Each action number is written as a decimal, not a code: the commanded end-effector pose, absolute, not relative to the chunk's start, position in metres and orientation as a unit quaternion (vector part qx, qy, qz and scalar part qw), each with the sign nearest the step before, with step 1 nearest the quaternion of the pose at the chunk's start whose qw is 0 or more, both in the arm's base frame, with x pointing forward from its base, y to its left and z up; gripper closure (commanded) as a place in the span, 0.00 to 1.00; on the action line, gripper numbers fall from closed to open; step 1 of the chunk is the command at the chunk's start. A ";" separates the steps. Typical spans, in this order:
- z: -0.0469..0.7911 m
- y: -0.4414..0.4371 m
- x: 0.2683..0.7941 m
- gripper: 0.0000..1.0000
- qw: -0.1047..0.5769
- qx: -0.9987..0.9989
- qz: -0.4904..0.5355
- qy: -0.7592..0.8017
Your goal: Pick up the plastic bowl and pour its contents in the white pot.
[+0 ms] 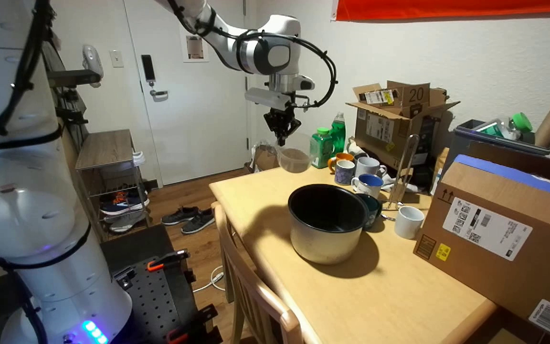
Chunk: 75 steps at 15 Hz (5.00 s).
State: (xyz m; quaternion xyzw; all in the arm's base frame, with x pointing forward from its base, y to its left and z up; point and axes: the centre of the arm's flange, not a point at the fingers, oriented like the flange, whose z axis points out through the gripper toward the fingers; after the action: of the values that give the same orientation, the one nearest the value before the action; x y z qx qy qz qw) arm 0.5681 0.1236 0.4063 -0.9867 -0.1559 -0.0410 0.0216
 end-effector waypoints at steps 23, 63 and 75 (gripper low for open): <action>0.366 0.023 0.561 0.93 0.248 -0.960 -0.072 -0.111; 0.333 -0.148 0.585 0.98 0.552 -0.816 -0.151 -0.083; 0.288 -0.143 0.573 0.98 0.616 -0.765 -0.151 -0.114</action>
State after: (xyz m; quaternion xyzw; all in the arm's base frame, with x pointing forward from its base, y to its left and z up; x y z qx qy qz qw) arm 0.5786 -0.1365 0.2898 -0.7876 -0.1059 -0.1391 0.5909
